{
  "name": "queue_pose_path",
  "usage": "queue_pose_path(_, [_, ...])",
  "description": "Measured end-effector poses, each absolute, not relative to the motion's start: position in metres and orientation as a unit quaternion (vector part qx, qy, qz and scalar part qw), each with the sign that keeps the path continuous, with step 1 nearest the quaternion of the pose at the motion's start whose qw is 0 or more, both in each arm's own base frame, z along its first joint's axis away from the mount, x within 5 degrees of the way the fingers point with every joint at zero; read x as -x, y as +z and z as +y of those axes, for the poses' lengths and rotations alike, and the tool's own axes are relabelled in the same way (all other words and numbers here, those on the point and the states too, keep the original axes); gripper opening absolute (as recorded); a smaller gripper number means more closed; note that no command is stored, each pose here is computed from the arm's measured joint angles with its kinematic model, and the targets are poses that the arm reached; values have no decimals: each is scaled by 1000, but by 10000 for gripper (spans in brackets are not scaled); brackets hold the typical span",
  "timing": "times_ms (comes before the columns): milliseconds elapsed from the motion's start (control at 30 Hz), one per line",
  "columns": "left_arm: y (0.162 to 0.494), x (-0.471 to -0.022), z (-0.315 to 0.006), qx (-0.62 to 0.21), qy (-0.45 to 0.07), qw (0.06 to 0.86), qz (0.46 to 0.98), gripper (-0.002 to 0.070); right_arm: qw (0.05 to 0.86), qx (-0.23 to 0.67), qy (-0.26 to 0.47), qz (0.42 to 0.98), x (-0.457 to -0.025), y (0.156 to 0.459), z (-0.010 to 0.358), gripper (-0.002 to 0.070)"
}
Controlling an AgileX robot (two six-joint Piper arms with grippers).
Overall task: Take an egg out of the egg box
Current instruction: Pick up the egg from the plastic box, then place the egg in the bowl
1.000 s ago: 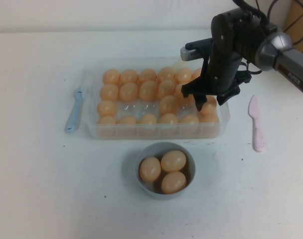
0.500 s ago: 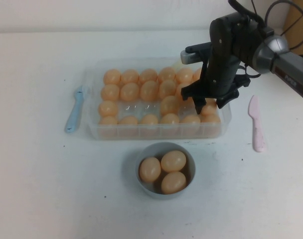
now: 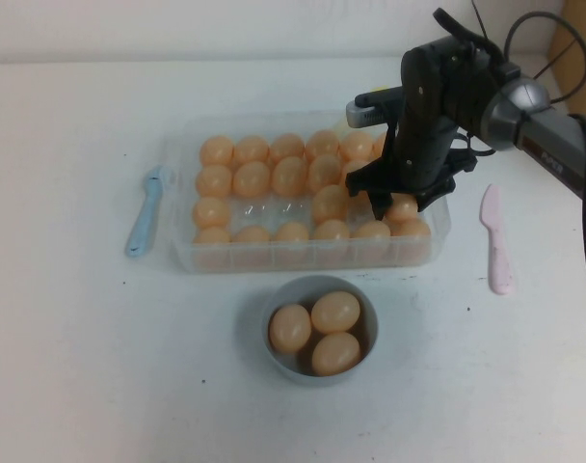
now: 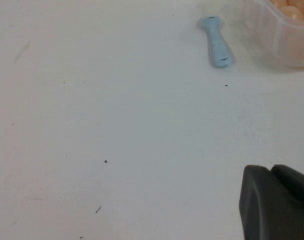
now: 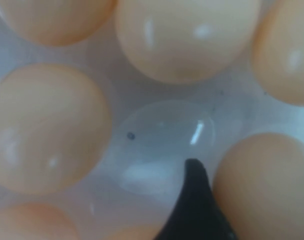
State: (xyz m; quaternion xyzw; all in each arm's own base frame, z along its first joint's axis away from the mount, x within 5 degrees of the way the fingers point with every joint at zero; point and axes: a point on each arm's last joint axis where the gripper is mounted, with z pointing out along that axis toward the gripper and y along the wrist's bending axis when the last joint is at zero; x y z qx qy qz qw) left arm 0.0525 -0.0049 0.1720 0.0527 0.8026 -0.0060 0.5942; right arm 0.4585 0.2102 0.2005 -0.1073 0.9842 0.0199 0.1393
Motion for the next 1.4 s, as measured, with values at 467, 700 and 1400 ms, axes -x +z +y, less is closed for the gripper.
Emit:
queue_pose_path(467, [172,-53,-5,-53,-6,594,803,-4,141,118,17,983,-462,201,212,365])
queue_pose_path(700, [172,-53,-5,-53,-6,594,803,-5,184,117,21,976,-469,232,213,364])
queue_pose_path(1400, [172,-53,-5,-53,-6,594,803,-4,111,324,47,938,-340,268,274,364])
